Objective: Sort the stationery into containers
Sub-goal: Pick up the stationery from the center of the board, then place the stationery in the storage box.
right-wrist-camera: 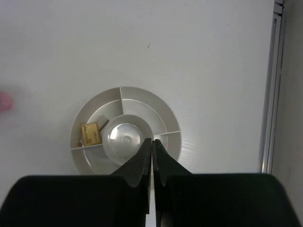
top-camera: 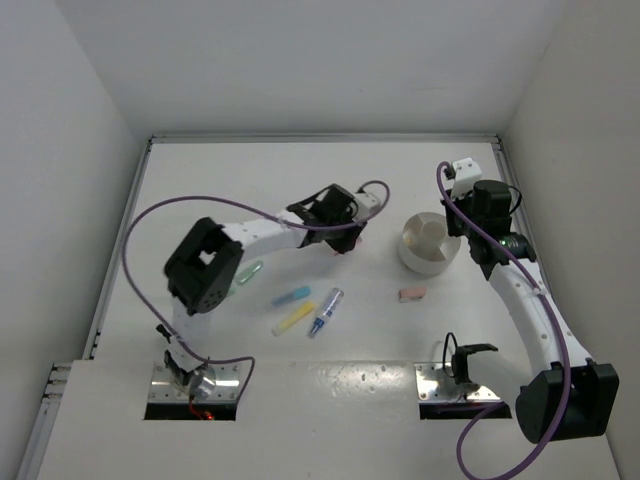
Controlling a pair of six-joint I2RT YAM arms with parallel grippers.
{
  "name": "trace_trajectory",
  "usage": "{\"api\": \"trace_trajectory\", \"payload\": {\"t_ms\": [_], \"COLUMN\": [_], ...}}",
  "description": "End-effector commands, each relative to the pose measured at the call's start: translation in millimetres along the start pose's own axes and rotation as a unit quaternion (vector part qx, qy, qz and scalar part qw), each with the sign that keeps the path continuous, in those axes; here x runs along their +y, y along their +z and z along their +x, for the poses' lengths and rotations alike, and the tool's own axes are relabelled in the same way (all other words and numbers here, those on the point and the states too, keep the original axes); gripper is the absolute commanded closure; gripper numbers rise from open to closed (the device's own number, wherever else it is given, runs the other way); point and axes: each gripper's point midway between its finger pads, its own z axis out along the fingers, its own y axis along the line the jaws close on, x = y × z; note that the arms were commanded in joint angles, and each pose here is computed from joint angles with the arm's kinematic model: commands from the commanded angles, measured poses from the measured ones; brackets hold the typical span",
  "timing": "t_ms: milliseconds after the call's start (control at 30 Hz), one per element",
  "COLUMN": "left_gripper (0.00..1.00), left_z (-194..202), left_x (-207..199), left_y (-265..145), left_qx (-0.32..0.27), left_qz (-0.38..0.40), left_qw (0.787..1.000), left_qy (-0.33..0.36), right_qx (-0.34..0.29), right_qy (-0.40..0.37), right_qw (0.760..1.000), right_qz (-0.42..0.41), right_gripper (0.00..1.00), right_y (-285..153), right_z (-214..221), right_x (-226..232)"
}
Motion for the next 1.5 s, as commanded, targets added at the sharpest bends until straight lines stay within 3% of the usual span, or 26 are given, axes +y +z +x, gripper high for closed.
{"api": "trace_trajectory", "payload": {"t_ms": [0, 33, 100, 300, 733, 867, 1100, 1467], "left_gripper": [1.0, 1.0, 1.0, 1.0, 1.0, 1.0, 1.0, 1.0], "left_z": [-102, -117, -136, -160, -202, -203, -191, -190], "left_x": [-10, -19, -32, -94, -139, -147, -149, -142], "left_y": [-87, -110, -130, -119, -132, -113, -72, -42], "left_qx": [-0.222, -0.28, -0.331, -0.348, -0.435, -0.429, -0.405, -0.401], "left_qz": [0.062, 0.083, 0.122, 0.243, 0.382, 0.386, 0.36, 0.343], "left_qw": [0.972, 0.954, 0.932, 0.901, 0.801, 0.801, 0.822, 0.827], "left_qy": [-0.055, -0.072, -0.085, -0.091, -0.152, -0.159, -0.176, -0.191], "right_qx": [-0.027, -0.027, -0.023, -0.023, -0.023, -0.023, -0.023, -0.023], "right_qy": [-0.001, -0.001, -0.001, -0.001, -0.001, -0.001, -0.001, -0.001], "right_qw": [1.0, 1.0, 1.0, 1.0, 1.0, 1.0, 1.0, 1.0], "right_qz": [0.012, 0.012, 0.011, 0.011, 0.011, 0.011, 0.011, 0.011], "right_gripper": [1.0, 1.0, 1.0, 1.0, 1.0, 1.0, 1.0, 1.0], "right_y": [-3, -3, -2, -2, -2, -2, -2, -2], "right_z": [-20, -20, -16, -16, -16, -16, -16, -16], "right_x": [-8, -8, -7, -7, -7, -7, -7, -7]}}
